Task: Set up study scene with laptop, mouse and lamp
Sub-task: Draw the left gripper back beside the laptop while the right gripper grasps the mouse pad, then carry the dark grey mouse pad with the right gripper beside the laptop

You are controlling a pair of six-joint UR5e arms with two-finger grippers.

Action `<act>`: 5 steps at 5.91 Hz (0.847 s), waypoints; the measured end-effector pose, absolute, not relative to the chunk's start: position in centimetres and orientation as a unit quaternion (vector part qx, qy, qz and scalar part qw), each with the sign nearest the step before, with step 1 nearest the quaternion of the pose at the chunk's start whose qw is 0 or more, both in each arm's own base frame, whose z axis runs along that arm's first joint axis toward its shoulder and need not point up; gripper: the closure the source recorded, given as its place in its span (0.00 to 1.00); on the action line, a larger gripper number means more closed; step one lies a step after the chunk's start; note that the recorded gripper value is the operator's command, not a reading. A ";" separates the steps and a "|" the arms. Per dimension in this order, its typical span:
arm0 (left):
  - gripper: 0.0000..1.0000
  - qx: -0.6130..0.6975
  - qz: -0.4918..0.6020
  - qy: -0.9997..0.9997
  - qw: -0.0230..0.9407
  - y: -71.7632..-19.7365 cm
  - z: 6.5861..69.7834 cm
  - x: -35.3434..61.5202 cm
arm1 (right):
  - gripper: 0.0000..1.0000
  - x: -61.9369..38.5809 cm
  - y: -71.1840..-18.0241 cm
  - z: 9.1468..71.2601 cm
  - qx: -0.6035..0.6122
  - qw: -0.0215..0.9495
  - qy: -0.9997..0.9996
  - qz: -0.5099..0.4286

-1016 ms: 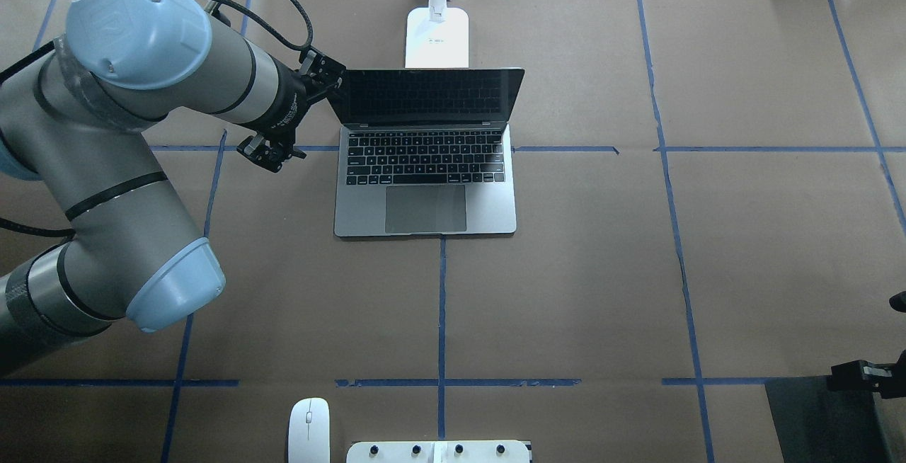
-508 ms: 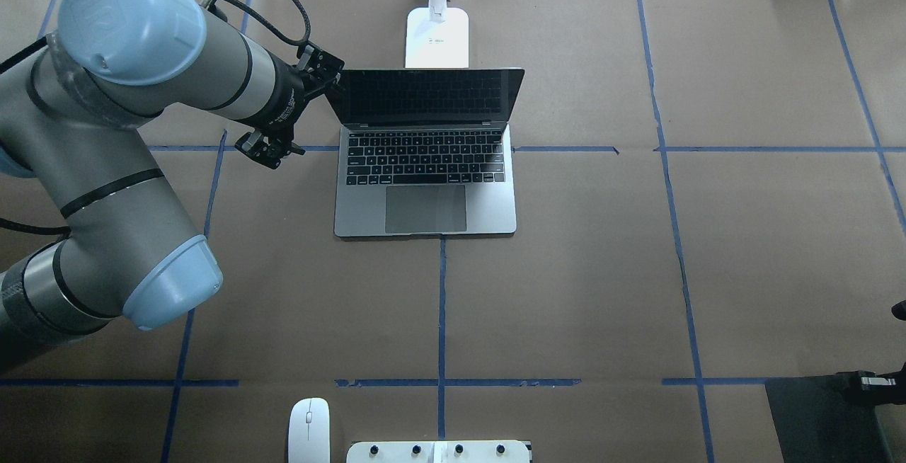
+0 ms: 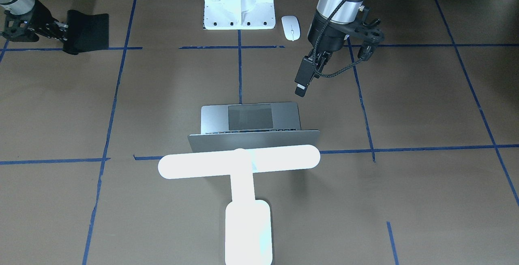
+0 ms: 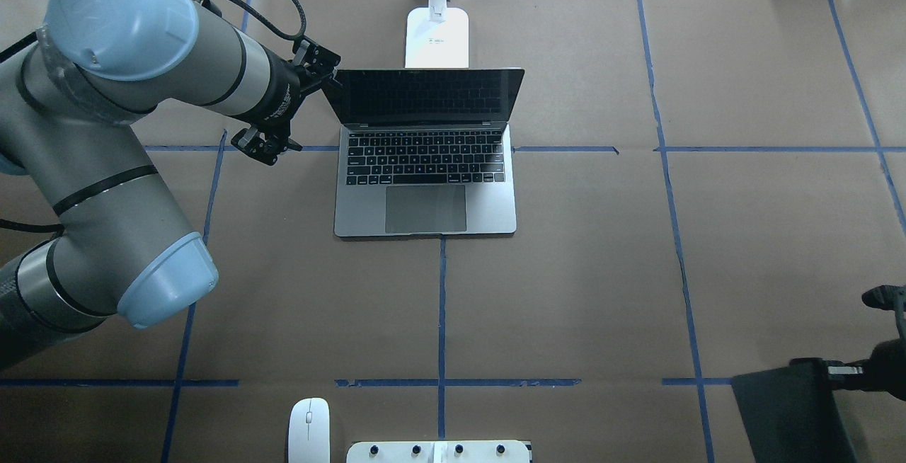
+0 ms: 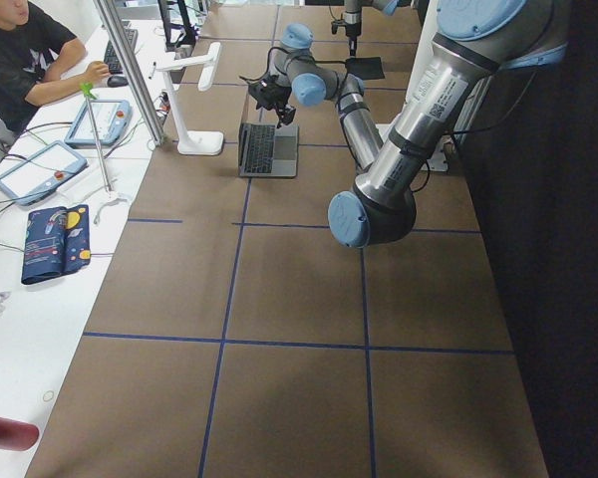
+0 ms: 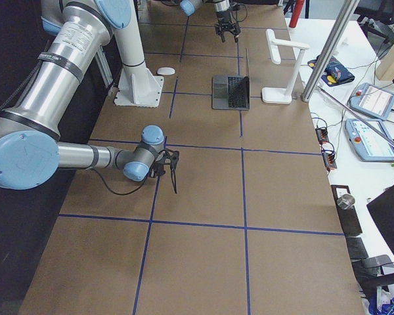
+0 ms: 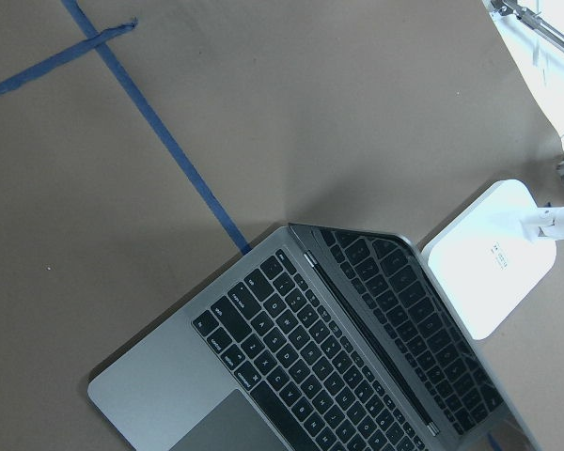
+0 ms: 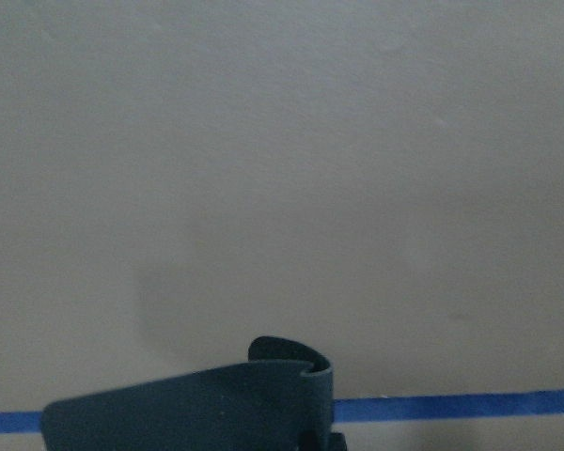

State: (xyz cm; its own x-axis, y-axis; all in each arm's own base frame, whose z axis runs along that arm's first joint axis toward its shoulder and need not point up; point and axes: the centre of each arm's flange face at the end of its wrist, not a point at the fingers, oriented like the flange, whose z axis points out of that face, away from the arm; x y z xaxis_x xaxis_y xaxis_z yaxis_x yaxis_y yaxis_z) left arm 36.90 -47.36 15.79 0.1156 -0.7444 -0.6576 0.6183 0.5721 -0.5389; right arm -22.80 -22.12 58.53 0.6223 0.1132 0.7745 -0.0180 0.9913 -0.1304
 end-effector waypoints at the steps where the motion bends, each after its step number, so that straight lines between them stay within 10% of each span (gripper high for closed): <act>1: 0.00 -0.065 -0.459 0.482 0.743 -47.5 15.8 36.7 | 1.00 -23.7 -24.0 56.4 -0.037 0.888 -0.456 0.045; 5: 0.00 -0.059 -0.469 0.478 0.741 -48.3 16.2 35.8 | 1.00 -32.4 -39.5 43.7 0.025 0.891 -0.448 0.073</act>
